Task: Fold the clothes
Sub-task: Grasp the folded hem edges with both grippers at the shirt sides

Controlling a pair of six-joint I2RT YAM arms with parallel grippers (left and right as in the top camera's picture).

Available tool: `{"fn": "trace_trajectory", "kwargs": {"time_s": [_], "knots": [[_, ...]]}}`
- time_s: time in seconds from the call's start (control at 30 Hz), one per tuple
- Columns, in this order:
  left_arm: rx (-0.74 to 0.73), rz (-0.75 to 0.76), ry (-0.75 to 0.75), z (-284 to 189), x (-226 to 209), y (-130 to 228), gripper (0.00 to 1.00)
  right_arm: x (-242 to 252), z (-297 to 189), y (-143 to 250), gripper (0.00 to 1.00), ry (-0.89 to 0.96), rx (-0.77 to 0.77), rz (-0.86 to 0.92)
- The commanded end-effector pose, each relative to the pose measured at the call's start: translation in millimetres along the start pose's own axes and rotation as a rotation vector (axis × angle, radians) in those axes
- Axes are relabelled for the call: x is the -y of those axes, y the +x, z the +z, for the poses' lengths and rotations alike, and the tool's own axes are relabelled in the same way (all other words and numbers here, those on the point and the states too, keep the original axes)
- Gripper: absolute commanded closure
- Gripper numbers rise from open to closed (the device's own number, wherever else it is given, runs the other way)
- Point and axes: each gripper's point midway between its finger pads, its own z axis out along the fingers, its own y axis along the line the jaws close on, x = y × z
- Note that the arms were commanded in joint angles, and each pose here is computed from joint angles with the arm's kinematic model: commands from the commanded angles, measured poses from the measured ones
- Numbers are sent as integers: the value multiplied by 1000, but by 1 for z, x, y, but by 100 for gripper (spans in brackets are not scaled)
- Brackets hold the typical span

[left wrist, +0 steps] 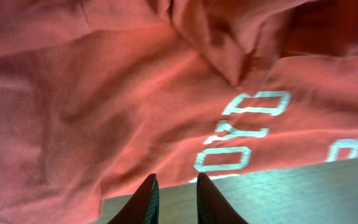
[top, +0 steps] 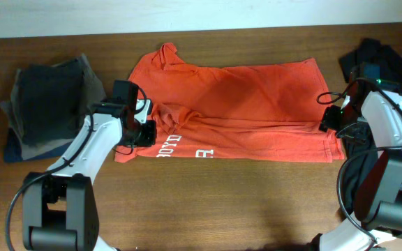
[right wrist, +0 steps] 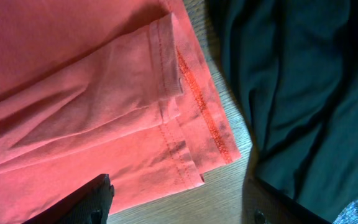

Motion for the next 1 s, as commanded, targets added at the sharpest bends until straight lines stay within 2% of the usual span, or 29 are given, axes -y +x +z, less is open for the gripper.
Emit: {"fn": "trace_trajectory", "kwargs": {"time_s": [0.0, 0.13, 0.53, 0.67, 0.8, 0.97], "knots": [[-40, 6, -36, 18, -10, 11, 79, 3, -2, -4, 28, 24, 26, -8], [-67, 2, -38, 29, -12, 15, 78, -17, 13, -9, 28, -76, 13, -78], [-58, 3, -37, 32, -12, 12, 74, -36, 66, -18, 29, -143, -37, -80], [-56, 4, -37, 32, -12, 12, 73, -47, 69, -18, 37, -203, -45, -81], [-57, 3, -37, 32, -12, 12, 73, -48, 67, -27, 57, -209, -11, -79], [-57, 3, -37, 32, -12, 12, 73, -52, 51, -53, 59, -219, 65, -80]]}}
